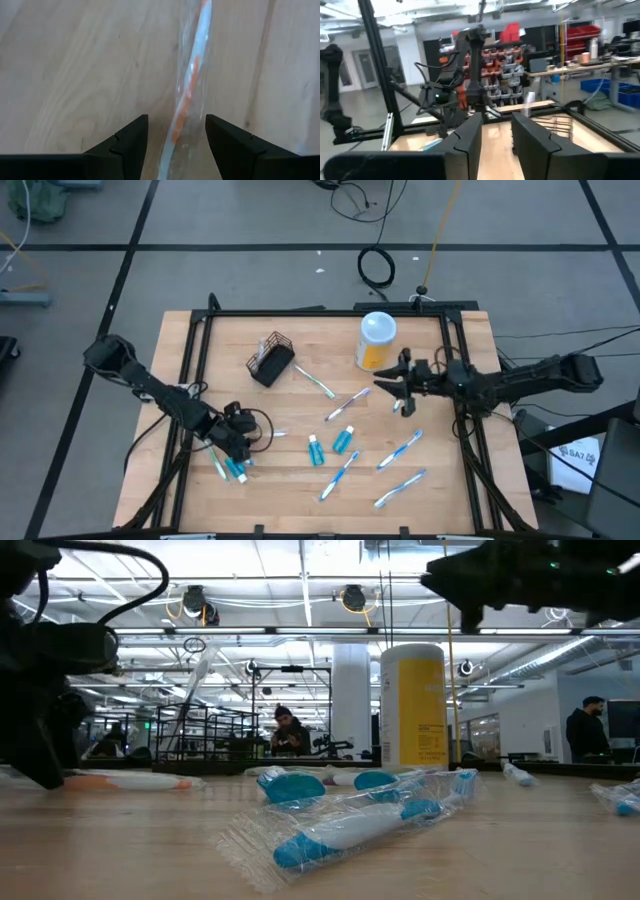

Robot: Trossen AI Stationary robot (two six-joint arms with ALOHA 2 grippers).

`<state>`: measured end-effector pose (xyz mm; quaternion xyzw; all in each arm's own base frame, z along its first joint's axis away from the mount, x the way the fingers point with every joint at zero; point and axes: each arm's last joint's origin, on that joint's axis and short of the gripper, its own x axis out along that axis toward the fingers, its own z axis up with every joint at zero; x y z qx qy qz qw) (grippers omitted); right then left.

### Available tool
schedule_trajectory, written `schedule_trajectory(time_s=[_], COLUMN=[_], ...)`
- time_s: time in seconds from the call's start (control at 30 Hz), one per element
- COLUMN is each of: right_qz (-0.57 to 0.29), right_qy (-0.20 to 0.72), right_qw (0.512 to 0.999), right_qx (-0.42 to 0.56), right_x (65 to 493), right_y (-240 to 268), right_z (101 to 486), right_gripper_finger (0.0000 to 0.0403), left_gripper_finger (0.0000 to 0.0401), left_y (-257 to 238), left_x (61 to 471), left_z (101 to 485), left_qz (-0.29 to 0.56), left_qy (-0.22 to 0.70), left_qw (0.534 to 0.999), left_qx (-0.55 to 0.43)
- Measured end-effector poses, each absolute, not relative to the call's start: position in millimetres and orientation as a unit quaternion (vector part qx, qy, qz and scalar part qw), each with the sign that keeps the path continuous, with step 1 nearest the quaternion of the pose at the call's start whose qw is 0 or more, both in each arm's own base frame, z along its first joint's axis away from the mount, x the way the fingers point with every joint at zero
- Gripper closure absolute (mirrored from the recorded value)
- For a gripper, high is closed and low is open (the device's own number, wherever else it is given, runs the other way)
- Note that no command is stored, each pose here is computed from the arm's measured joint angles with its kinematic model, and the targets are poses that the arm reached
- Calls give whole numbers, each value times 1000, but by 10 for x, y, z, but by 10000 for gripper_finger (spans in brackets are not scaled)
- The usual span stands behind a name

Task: Pick & Place toothbrushing station
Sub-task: Put the orange toothbrush into the black wire organizer

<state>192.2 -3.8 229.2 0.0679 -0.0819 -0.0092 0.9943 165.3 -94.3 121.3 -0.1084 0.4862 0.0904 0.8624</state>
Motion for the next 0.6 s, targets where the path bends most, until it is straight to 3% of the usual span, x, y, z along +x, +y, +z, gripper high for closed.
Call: schedule_trajectory(time_s=[0.1,0.43,0.6], right_qz=[14,58,67], right_qy=[-51,-13,51], right_qw=[996,996,995], right_qx=[66,65,49], right_x=[2151,3036,3425], right_y=[-26,118,212], right_z=[2287,2329,2240], right_gripper_finger=[305,305,303], left_gripper_finger=[214,348,391], left_y=[-956,-972,-997], left_x=[1659,1687,1723], left_z=[1176,1196,1224], left_qz=[93,70,29], left_qy=[492,474,463], left_qw=[860,875,885], left_qx=[-93,-73,-25])
